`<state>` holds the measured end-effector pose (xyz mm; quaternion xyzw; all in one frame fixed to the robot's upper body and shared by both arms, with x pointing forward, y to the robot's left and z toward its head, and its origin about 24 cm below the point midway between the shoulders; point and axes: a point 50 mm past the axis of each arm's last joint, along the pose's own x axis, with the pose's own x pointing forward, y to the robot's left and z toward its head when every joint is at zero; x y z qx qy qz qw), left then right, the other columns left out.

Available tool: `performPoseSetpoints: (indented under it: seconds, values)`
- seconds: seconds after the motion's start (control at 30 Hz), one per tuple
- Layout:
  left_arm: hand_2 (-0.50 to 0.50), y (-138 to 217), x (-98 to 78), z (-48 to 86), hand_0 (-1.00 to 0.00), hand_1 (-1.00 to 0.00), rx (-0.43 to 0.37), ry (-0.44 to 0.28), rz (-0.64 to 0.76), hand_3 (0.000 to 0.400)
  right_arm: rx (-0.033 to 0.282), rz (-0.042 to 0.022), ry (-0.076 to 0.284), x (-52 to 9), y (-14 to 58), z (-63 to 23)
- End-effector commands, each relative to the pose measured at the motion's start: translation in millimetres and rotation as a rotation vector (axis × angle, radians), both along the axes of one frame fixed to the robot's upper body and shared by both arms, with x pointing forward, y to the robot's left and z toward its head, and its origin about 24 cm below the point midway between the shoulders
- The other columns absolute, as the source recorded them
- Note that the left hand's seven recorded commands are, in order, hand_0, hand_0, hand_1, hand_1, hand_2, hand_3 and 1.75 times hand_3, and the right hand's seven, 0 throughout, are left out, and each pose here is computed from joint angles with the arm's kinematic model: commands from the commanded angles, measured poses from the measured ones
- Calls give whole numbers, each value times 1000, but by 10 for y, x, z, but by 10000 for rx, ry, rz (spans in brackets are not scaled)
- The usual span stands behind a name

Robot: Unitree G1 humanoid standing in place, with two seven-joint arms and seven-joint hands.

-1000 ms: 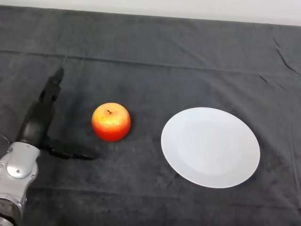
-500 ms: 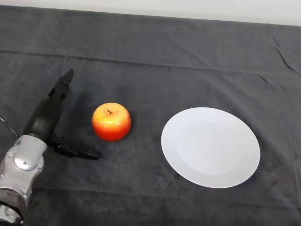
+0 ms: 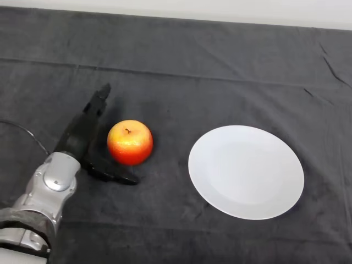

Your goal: Move the apple to the plate

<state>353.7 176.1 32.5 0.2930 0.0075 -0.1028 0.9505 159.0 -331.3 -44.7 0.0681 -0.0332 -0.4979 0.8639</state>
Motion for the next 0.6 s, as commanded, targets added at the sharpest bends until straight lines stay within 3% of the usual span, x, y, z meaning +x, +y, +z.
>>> performPoseSetpoints:
  seconds: [0.03, 0.3, 0.33, 0.37, 0.4, 0.6]
  values:
    - [0, -138, 97, 99, 0, 0, 299, 5, -487, 0, 2797, -162, 2049, -545, 608, -577]
    - [0, -239, 114, 107, 0, 0, 426, 94, -848, 0, 2798, -162, 2049, -545, 608, -577]
    - [-102, -249, 114, 107, -204, 0, 448, 100, -888, 82, 2798, -162, 2049, -545, 608, -577]
    - [-61, -258, 115, 108, -533, -412, 470, 102, -926, 213, 2798, -162, 2049, -545, 608, -577]
    - [-14, -265, 117, 110, -1000, -973, 490, 101, -956, 400, 2798, -162, 2049, -545, 608, -577]
    - [0, -306, 115, 114, -1000, -1000, 636, 7, -1129, 400, 2798, -162, 2048, -545, 608, -577]
